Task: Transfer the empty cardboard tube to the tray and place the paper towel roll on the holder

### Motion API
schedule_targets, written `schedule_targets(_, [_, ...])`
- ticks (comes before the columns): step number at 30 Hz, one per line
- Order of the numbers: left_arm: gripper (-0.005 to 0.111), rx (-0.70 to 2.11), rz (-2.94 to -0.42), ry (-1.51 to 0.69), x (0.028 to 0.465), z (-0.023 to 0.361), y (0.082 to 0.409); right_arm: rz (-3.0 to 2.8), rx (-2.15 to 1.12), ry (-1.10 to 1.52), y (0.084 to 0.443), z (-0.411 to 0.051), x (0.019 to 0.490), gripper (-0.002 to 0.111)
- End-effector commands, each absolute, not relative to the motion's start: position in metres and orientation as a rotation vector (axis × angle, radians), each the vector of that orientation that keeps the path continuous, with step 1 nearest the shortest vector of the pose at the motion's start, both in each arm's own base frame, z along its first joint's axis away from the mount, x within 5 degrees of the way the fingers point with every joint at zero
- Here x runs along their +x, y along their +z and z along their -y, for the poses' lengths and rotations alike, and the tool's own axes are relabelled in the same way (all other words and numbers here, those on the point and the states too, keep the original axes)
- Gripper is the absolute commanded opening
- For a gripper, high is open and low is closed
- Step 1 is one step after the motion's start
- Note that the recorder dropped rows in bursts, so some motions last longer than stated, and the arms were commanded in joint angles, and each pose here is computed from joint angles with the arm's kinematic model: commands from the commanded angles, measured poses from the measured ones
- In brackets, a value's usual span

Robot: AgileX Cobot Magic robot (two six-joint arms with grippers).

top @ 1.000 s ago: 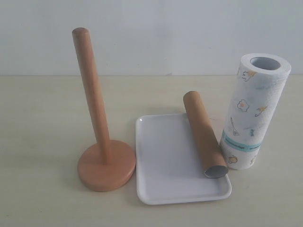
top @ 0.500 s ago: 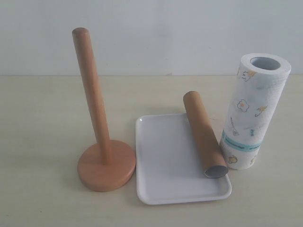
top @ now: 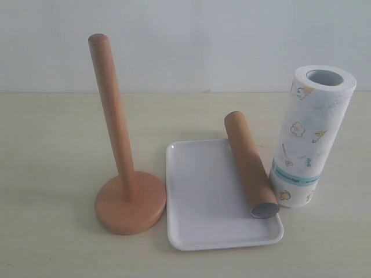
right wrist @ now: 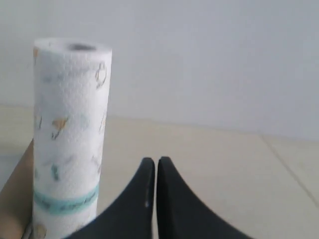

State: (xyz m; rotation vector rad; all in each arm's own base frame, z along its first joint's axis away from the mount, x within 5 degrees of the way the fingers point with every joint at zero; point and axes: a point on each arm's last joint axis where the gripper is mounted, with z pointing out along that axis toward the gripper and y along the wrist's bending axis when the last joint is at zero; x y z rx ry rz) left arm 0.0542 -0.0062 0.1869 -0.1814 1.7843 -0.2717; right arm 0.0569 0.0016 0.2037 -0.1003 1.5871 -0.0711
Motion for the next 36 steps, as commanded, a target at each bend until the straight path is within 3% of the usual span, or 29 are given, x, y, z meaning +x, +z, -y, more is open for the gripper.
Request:
schedule_targets(1, [0.004,-0.184,-1.768,-0.273,0.054,0.006,0.187,-1.259,-0.031,-0.118,0.233,0.004,0.052,0.001])
schedule_targets(7, [0.004,-0.184,-1.768,-0.273,0.054,0.006,0.187,-0.789,0.232,0.297,0.267,0.009,0.031,0.001])
schedule_targets(13, [0.004,-0.184,-1.768,-0.273,0.054,0.006,0.187,-0.926,0.083,0.291,0.295,-0.005,0.060,0.001])
schedule_targets(19, [0.004,-0.184,-1.768,-0.273,0.054,0.006,0.187,-1.388,-0.010,0.334,0.250,-0.018,0.120,0.001])
schedule_targets(25, [0.004,-0.184,-1.768,-0.273,0.054,0.006,0.187,-1.659,-0.051,0.397,0.191,-0.026,0.136,0.001])
schedule_targets(36, [0.004,-0.184,-1.768,-0.273,0.054,0.006,0.187,-1.662,-0.048,0.423,0.192,-0.027,0.151,0.001])
